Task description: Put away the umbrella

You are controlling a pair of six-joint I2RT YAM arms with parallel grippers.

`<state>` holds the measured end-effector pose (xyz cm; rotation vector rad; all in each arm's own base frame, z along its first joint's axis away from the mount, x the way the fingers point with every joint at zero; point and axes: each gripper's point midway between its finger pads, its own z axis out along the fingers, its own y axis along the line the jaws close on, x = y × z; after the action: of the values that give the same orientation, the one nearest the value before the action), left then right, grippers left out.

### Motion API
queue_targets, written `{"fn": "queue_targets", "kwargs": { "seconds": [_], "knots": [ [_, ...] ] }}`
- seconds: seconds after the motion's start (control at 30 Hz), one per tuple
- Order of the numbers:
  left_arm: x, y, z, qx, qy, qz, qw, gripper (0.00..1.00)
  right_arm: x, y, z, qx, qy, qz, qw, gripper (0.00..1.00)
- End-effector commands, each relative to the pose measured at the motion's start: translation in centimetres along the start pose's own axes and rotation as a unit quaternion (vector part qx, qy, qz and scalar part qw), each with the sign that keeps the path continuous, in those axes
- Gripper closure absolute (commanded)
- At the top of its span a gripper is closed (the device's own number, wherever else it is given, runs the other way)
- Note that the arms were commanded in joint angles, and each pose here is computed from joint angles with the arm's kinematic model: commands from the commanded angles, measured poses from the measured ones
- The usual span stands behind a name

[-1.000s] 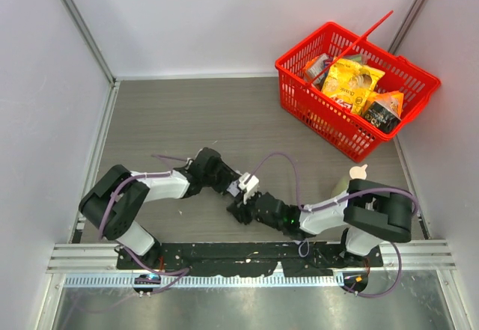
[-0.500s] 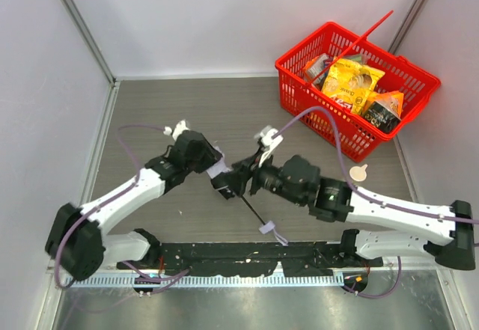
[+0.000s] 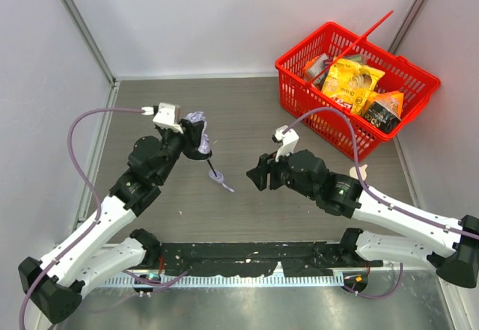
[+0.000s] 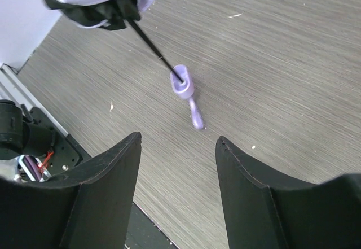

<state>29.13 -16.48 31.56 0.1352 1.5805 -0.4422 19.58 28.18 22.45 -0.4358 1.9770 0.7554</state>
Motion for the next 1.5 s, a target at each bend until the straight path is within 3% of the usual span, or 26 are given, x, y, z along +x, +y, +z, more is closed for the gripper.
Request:
{"fn": "queue_targets", "kwargs": {
  "seconds": [0.0,0.17,0.57,0.7,0.73,0.87,0.93,1.03,1.13,1.23,1.3,1.47],
  "knots": [
    [-3.2,-1.3,1.6,0.031,-0.086,0.085,0.992,1.0,-2.3,0.5,-1.3,-0.014,-0.042,0.015,0.999,0.4],
    [3.0,-2.3,1.1,0.039,-0.068,0.106,0.991,1.0,-1.4,0.2,-1.5,-0.011,-0.037,0.023,0.999,0.4],
    [21.3,-0.5,-0.7,0.005,0.074,-0.002,0.997,1.0,0.7,-0.6,-0.8,-0.004,-0.021,0.029,0.999,0.4],
    [21.4,-0.5,-0.4,-0.023,0.091,-0.064,0.994,1.0,1.2,-0.3,-0.7,-0.013,-0.009,0.03,0.999,0.4],
    [22.1,0.2,-0.8,-0.063,0.146,-0.059,0.985,1.0,1.3,-0.3,-0.8,-0.012,-0.004,0.029,1.0,0.4],
    [19.4,0.9,-1.5,-0.158,0.26,-0.053,0.951,1.0,2.7,-0.9,-0.7,0.0,0.024,0.015,1.0,0.38],
    [18.7,0.2,-1.6,-0.152,0.317,-0.066,0.934,1.0,3.4,-1.1,-0.3,0.006,0.043,0.006,0.999,0.37],
    [18.5,-3.1,-1.8,-0.059,0.38,-0.113,0.916,1.0,4.0,-0.4,0.3,-0.008,0.066,0.002,0.998,0.35],
    [17.5,-8.3,-2.3,0.126,0.345,-0.162,0.916,0.99,4.4,0.9,0.8,-0.038,0.087,0.016,0.995,0.32],
    [12.0,-12.9,-4.2,0.331,0.203,-0.186,0.903,0.99,4.4,3.7,0.1,-0.119,0.105,0.032,0.987,0.29],
    [9.5,-13.8,-5.9,0.393,0.131,-0.177,0.893,0.99,4.3,5.6,-0.8,-0.185,0.115,0.046,0.975,0.26],
    [5.7,-15.6,-9.9,0.497,0.067,-0.167,0.849,0.99,4.1,8.5,-2.5,-0.283,0.118,0.061,0.95,0.2]
  ]
}}
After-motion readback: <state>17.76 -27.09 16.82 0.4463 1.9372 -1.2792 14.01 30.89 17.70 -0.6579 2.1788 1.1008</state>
